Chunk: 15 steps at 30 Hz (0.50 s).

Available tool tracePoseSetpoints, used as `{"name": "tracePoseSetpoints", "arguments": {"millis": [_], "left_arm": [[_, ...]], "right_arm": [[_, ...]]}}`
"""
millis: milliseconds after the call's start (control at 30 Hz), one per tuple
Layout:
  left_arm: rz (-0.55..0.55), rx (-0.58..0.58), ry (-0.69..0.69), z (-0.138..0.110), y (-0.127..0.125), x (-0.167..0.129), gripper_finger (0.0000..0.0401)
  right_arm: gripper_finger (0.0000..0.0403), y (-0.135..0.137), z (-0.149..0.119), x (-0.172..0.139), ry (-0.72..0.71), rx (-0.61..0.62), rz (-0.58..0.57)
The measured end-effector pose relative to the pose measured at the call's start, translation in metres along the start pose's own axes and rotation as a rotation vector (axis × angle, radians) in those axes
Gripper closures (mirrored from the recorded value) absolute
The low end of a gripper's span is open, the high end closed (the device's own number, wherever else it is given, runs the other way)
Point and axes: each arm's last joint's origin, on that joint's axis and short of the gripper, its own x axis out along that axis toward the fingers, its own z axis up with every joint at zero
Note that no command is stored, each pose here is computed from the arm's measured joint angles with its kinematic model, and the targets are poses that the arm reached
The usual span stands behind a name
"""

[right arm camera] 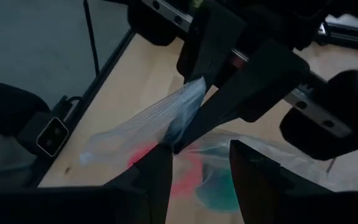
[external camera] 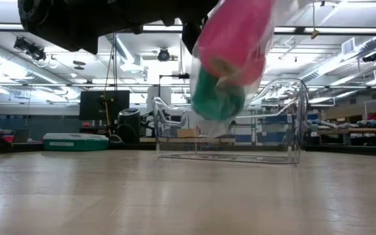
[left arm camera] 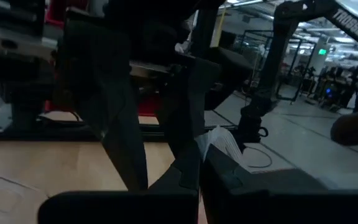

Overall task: Roll bandage
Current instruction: Close the transparent zip bag

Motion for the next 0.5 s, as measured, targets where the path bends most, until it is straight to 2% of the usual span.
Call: {"name": "tracePoseSetpoints", "arguments": {"millis": [133,200,300,333,500], "left_arm": [[0.003,0.034,-0.017,0.0041,-0.0006,0.0032,0.0393],[0.003,0.034,-0.023,0.0051,-0.0008,0.0036,0.0393],[0.007,0.032,-0.028,0.0057,-0.0003,0.0037,0.0393],[0.008,0.032,-0.028,0.0057,-0.0003,0.0037,0.0393],[0.002,0.032,-0.051,0.0081,-0.0009,0.0039,0.0393]], "right_arm": [[0.0266,-0.0014,0.0011,0.0000,-0.010,0.015,-0.004],[0.0300,-0.0008,0.0019,-0.0002,-0.018,0.006,-0.004],[0.0379,-0.0006,0.0019,-0.0002,-0.018,-0.008,-0.003],[0.0389,-0.0005,0.0017,-0.0003,-0.017,-0.013,-0.002],[0.0401,0.0021,0.0021,-0.0010,-0.024,0.006,0.002]]}}
